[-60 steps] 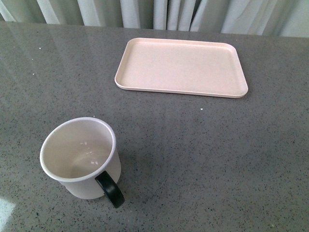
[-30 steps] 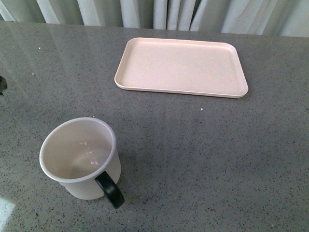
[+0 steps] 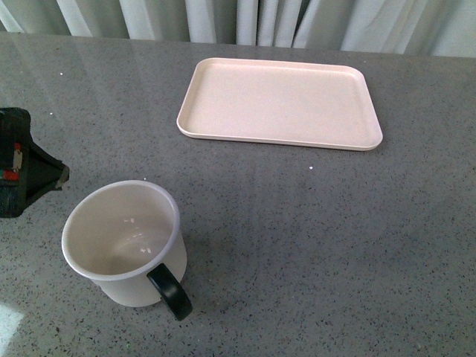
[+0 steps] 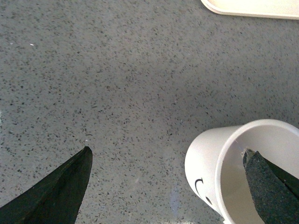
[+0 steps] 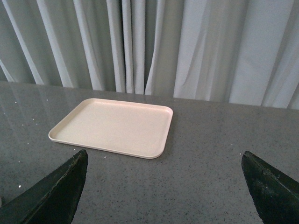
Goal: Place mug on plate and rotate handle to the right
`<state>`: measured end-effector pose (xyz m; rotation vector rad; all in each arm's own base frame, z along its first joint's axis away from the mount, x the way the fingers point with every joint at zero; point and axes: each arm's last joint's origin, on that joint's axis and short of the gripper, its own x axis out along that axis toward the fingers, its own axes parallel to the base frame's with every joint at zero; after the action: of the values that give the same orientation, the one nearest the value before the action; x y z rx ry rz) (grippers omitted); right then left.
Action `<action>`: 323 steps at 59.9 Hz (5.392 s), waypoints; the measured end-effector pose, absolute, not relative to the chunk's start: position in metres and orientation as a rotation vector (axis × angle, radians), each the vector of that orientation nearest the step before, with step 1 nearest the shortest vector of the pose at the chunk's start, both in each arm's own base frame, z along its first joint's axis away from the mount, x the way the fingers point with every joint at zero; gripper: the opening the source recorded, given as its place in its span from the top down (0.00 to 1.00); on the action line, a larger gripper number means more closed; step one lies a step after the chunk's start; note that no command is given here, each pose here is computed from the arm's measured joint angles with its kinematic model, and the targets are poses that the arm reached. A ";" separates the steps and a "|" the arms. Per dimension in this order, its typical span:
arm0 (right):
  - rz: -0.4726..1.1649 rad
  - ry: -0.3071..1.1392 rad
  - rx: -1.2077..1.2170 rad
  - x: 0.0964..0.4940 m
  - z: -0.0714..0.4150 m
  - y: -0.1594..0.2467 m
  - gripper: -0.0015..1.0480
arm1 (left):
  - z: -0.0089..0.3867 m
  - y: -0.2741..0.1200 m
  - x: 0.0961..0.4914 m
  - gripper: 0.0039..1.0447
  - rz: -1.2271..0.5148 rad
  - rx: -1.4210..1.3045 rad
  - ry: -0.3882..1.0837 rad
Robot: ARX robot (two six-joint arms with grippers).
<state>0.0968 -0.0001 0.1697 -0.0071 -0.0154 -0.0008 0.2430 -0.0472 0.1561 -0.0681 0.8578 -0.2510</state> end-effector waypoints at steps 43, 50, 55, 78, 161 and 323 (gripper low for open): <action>-0.001 -0.015 -0.007 0.097 0.170 0.000 0.09 | 0.138 -0.070 0.256 0.09 -0.398 0.053 0.952; -0.001 -0.015 -0.007 0.097 0.170 0.000 0.09 | 0.132 -0.073 0.258 0.09 -0.412 0.075 0.979; -0.001 -0.015 -0.007 0.097 0.170 0.000 0.09 | 0.131 -0.074 0.259 0.09 -0.418 0.082 0.985; -0.001 -0.015 -0.007 0.097 0.170 0.000 0.09 | 0.129 -0.085 0.266 0.20 -0.459 0.120 1.003; -0.001 -0.015 -0.007 0.097 0.170 0.000 0.09 | 0.208 -0.160 0.393 0.98 -0.520 0.148 0.902; -0.001 -0.015 -0.007 0.097 0.170 0.000 0.09 | 0.197 -0.229 0.479 0.09 -0.502 0.221 0.948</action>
<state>0.0968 -0.0001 0.1697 -0.0071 -0.0154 -0.0012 0.4793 -0.2290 0.1973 0.2213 0.9485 -0.5024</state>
